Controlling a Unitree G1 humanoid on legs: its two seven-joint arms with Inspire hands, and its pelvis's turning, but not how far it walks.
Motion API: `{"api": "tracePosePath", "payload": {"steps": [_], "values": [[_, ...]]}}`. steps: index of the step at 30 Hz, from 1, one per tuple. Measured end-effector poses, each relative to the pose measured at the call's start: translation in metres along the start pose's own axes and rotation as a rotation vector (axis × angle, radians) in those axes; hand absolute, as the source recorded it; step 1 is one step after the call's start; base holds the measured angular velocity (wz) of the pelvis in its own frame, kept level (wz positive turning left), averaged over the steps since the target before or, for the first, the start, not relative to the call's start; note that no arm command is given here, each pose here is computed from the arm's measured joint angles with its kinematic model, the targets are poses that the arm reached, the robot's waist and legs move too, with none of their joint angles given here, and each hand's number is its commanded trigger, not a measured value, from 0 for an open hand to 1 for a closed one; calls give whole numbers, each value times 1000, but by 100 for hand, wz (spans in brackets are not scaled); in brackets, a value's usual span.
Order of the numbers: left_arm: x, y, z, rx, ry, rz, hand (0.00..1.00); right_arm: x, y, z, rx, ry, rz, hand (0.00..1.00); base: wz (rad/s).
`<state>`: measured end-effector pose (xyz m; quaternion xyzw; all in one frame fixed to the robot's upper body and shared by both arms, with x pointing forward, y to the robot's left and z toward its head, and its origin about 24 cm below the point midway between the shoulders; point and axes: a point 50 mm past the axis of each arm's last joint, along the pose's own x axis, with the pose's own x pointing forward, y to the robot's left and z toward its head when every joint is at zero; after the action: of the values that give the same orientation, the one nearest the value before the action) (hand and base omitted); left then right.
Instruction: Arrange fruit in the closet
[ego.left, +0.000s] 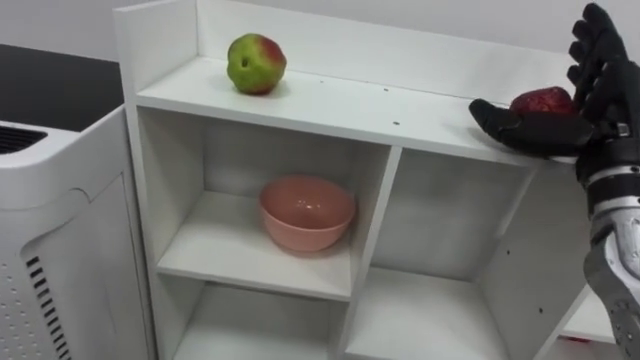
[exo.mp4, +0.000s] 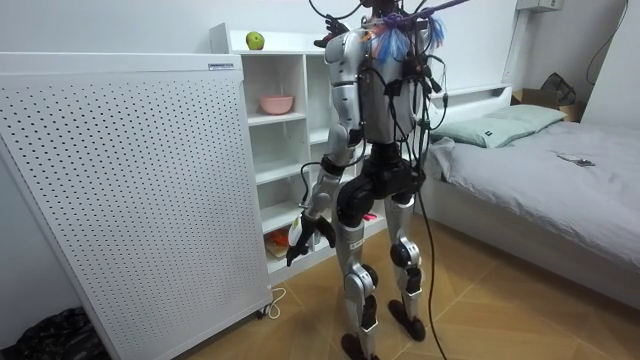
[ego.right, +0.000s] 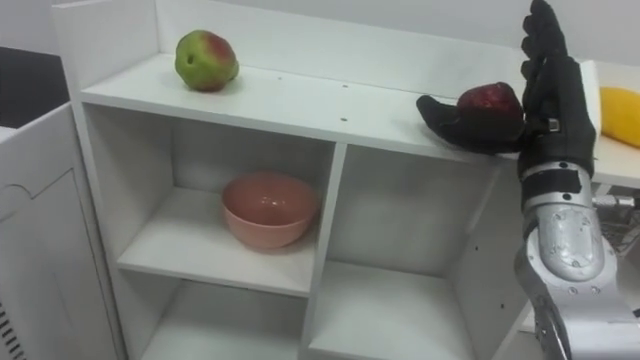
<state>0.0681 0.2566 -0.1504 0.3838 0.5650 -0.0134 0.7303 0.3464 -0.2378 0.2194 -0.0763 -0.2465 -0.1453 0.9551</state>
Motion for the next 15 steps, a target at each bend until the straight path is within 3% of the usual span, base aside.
{"api": "tracePosePath", "payload": {"steps": [15], "values": [[-1,-4,-4,8,39,-25,0,3,-5,-23,-36,127,84,0,5]]}}
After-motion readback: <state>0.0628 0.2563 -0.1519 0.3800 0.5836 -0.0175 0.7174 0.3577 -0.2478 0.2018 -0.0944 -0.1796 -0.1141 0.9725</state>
